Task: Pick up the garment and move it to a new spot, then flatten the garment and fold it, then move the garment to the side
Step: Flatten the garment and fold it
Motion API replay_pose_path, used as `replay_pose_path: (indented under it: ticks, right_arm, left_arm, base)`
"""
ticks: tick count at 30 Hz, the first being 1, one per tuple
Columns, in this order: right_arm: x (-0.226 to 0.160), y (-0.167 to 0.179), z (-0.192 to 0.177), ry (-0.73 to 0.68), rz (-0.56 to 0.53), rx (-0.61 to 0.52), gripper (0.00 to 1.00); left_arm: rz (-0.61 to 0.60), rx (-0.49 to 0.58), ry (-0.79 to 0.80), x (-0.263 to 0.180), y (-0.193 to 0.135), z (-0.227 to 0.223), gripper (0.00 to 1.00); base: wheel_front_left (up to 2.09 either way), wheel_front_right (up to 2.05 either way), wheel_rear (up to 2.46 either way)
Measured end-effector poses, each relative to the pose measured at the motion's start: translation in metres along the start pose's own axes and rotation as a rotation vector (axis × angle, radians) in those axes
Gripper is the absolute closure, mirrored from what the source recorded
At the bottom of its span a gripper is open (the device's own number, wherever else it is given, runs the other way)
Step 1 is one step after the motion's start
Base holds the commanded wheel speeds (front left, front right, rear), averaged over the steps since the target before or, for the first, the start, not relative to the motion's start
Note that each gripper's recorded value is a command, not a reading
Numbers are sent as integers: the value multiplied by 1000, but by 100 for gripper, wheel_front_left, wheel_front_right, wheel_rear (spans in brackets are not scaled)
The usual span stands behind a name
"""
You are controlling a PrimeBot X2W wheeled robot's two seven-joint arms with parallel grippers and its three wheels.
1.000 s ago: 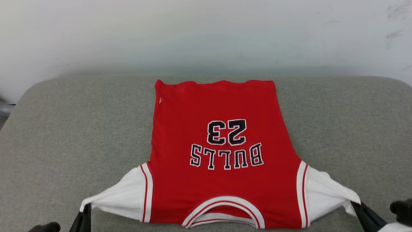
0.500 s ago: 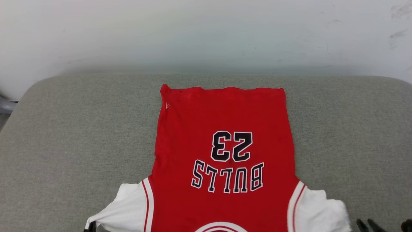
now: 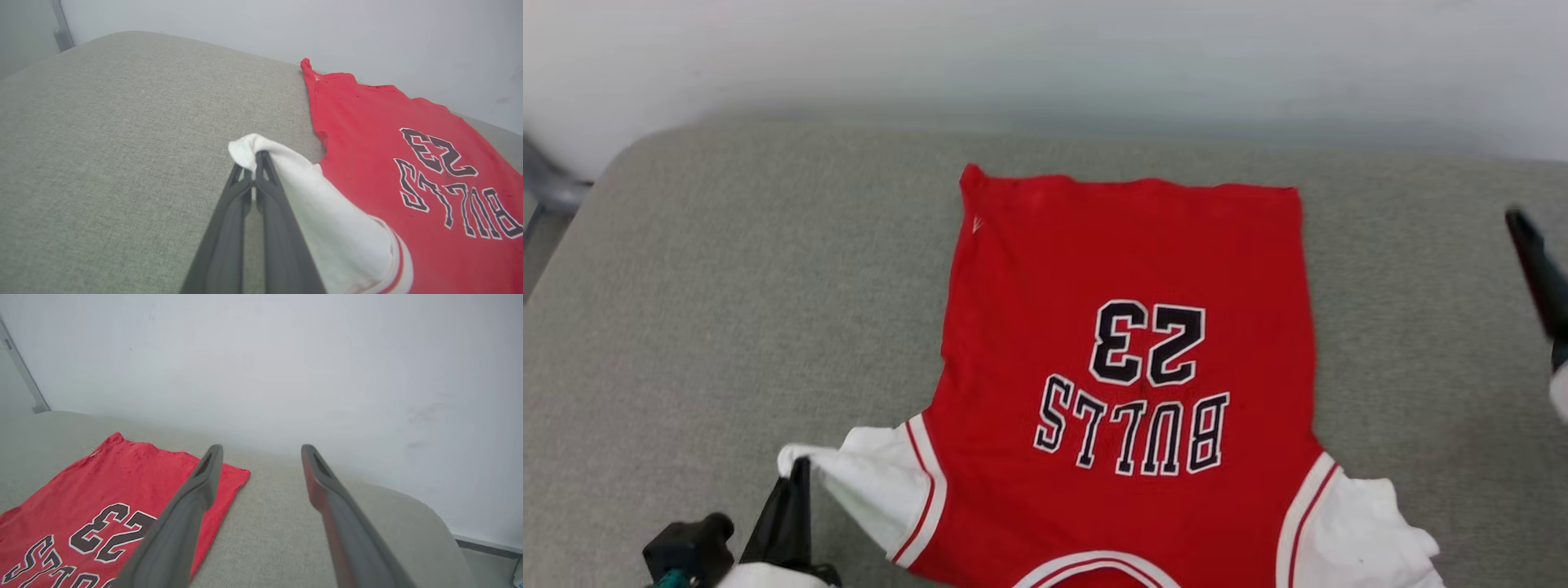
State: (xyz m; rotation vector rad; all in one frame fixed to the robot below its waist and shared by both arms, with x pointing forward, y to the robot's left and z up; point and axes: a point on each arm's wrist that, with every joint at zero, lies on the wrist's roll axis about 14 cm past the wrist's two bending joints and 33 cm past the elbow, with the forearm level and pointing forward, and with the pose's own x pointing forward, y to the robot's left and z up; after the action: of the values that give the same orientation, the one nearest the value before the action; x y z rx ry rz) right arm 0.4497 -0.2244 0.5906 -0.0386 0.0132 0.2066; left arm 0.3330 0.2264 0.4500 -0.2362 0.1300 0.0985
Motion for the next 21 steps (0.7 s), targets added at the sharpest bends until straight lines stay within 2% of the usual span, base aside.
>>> replay_pose_path:
  ticks: [4, 8, 11, 16, 21]
  right_arm:
    - [54, 16, 22, 36, 75, -59, 0]
    - [106, 27, 6, 207, 122, -91, 0]
    - [136, 29, -23, 408, 131, -85, 0]
    - [165, 30, -77, 746, 135, -72, 0]
    - [183, 26, -122, 966, 102, -112, 0]
  left_arm:
    - [-8, 7, -19, 14, -5, 5, 100]
    - [-1, 4, -28, 26, -7, 6, 100]
    - [12, 3, -24, 33, -6, 3, 100]
    - [21, 8, -18, 46, -6, -3, 100]
    - [21, 12, -6, 60, -7, -11, 100]
  base:
    - [0, 0, 0]
    - [0, 0, 0]
    - [0, 0, 0]
    - [0, 0, 0]
    - [0, 0, 0]
